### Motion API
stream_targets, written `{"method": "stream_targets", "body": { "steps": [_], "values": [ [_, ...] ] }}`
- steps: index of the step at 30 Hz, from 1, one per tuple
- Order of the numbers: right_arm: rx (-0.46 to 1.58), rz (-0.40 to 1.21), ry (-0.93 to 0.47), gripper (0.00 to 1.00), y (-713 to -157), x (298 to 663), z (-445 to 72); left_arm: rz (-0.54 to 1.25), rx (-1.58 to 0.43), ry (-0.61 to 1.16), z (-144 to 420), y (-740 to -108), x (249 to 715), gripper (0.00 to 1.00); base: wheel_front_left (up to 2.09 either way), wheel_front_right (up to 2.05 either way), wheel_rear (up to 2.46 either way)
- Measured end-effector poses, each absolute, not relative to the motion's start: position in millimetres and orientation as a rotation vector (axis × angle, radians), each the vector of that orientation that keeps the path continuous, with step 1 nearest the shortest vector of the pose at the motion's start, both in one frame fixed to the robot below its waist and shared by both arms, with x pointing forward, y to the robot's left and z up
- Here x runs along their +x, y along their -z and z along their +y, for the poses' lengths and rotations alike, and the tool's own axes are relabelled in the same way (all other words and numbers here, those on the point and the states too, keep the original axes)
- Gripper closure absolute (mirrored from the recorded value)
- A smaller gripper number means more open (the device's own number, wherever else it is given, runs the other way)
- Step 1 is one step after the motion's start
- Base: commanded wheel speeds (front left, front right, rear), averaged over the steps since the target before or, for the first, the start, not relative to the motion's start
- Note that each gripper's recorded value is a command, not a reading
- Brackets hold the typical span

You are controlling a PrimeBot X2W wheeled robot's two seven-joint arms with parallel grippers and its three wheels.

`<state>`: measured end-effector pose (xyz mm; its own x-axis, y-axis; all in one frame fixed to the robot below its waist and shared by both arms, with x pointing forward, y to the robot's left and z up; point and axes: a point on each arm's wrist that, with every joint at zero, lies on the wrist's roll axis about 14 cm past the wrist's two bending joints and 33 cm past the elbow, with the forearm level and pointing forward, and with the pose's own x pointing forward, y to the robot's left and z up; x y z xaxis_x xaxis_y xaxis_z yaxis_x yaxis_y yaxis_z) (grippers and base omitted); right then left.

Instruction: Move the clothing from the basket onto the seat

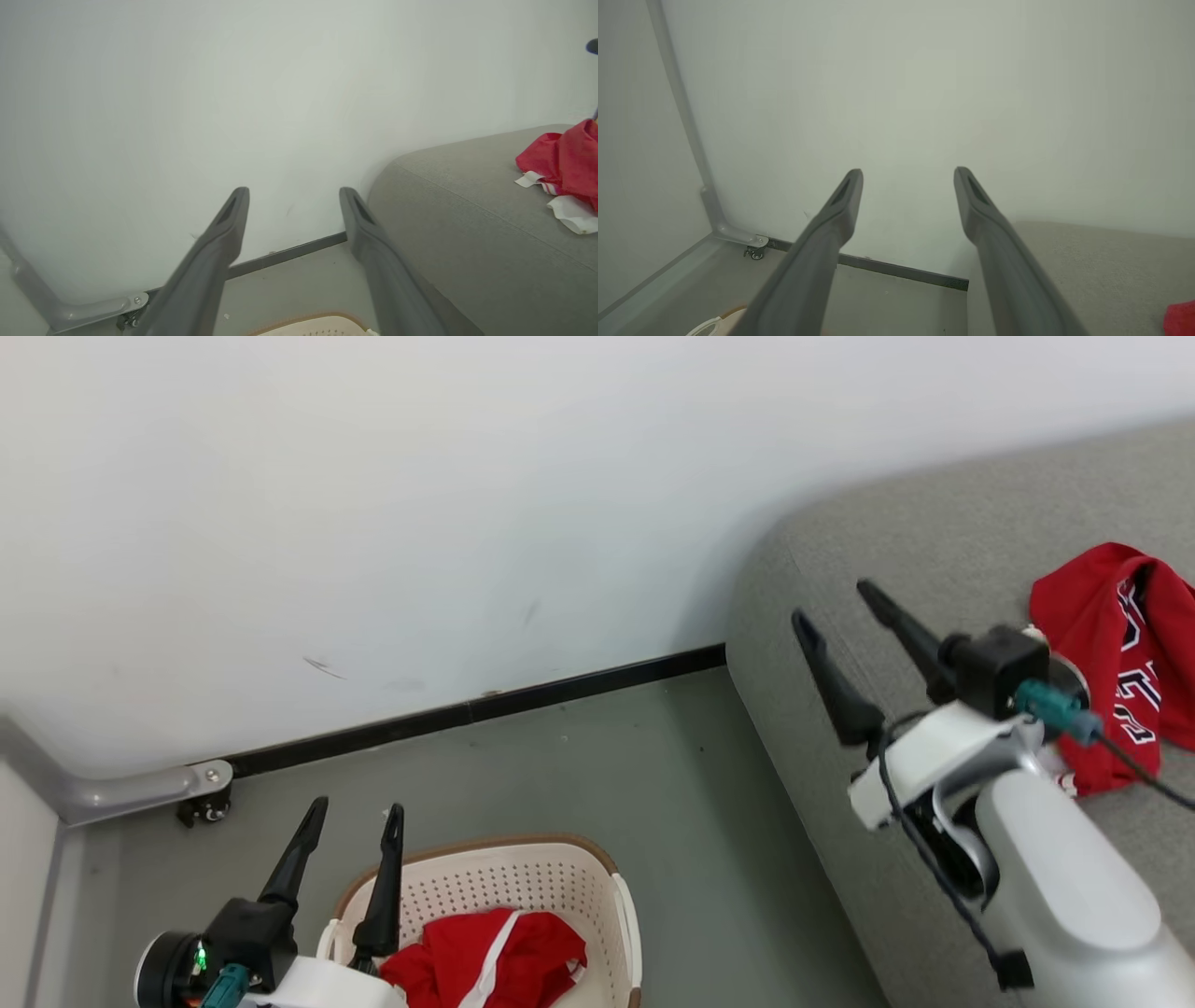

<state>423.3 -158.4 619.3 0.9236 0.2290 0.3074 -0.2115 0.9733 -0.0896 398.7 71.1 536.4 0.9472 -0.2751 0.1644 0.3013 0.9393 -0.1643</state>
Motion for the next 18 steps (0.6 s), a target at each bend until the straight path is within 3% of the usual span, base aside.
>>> {"method": "stream_targets", "body": {
  "steps": [18],
  "values": [
    [0.046,-0.181,-0.266,0.00,-552,371,-141,-0.062,-0.169,0.129,121,-507,365,0.00,0.00,0.00,0.00]
  ]
}}
